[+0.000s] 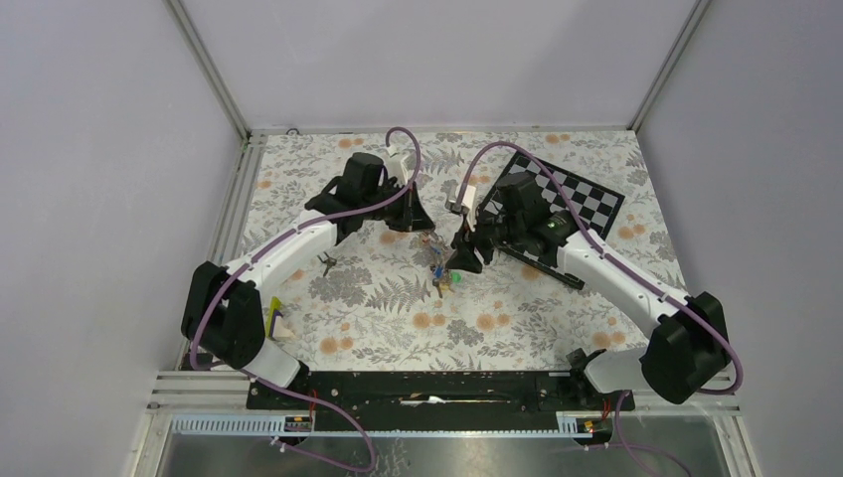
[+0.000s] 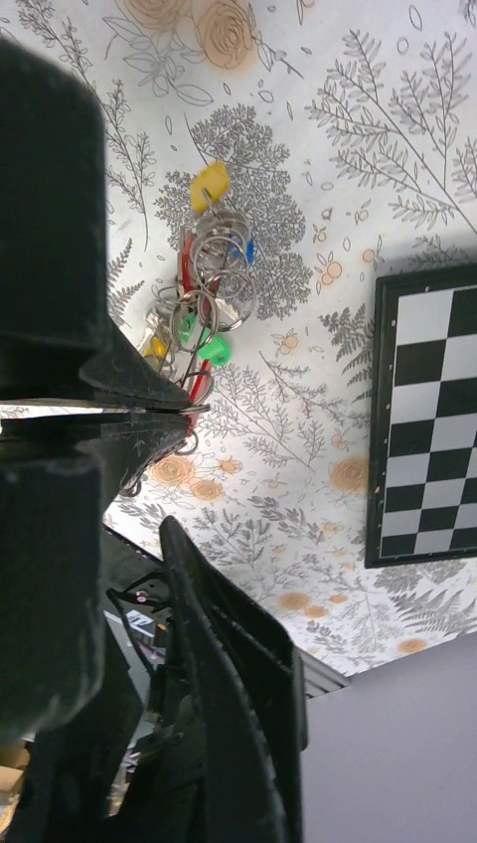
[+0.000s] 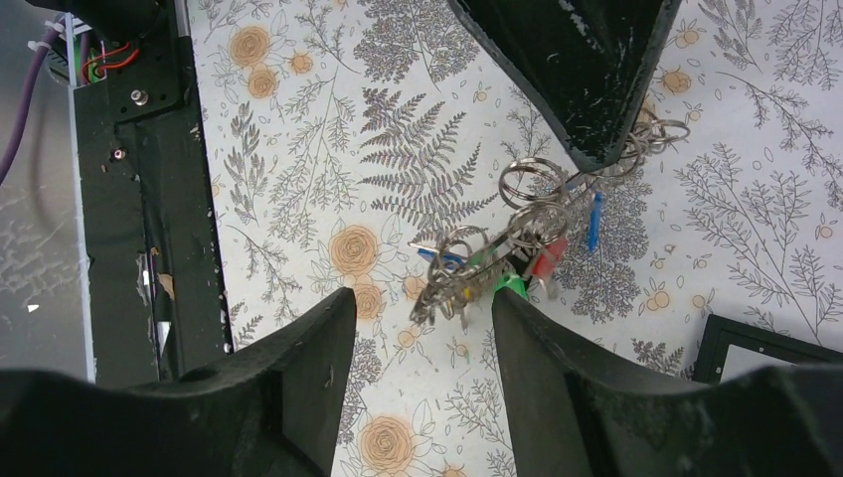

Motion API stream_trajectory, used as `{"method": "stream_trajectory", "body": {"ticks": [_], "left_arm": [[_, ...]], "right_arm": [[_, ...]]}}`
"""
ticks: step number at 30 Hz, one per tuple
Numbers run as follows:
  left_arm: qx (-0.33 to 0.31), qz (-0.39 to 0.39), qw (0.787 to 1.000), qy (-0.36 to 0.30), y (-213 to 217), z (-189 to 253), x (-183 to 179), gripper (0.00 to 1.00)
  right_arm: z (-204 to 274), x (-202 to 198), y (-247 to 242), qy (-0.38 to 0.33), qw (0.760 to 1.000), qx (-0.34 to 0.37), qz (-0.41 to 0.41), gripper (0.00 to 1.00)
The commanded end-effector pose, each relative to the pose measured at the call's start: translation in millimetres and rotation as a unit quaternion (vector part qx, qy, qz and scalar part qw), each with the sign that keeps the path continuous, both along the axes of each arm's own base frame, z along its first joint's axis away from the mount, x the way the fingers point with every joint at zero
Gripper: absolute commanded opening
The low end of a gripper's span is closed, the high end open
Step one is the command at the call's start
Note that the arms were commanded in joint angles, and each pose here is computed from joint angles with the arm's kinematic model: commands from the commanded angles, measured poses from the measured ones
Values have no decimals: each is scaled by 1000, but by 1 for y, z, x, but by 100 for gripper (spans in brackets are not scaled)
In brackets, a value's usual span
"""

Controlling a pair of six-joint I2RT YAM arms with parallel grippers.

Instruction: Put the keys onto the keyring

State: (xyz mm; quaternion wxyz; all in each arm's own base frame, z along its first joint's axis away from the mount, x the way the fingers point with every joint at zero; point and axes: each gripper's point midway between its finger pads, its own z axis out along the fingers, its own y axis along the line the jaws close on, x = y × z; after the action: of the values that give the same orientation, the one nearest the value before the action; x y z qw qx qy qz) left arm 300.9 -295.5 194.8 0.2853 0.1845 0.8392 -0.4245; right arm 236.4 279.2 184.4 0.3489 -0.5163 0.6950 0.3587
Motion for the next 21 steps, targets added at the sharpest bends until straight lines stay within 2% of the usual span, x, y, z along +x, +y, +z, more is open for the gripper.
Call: {"method": "stream_trajectory", "body": {"ticks": [1,12,21], "left_arm": [[-15,49,999,-18,-7,32,19,0],[-16,60,998,1,-7,31,16,0],[-20,55,998,-6,-7,36,14,0]], "right_arm": [[13,7,6,-16,1000,1,-2,59],[-8,21,-3,-9,998,-37,-43,56],[-18,10,-22,-27,997,-61,-43,55]]}}
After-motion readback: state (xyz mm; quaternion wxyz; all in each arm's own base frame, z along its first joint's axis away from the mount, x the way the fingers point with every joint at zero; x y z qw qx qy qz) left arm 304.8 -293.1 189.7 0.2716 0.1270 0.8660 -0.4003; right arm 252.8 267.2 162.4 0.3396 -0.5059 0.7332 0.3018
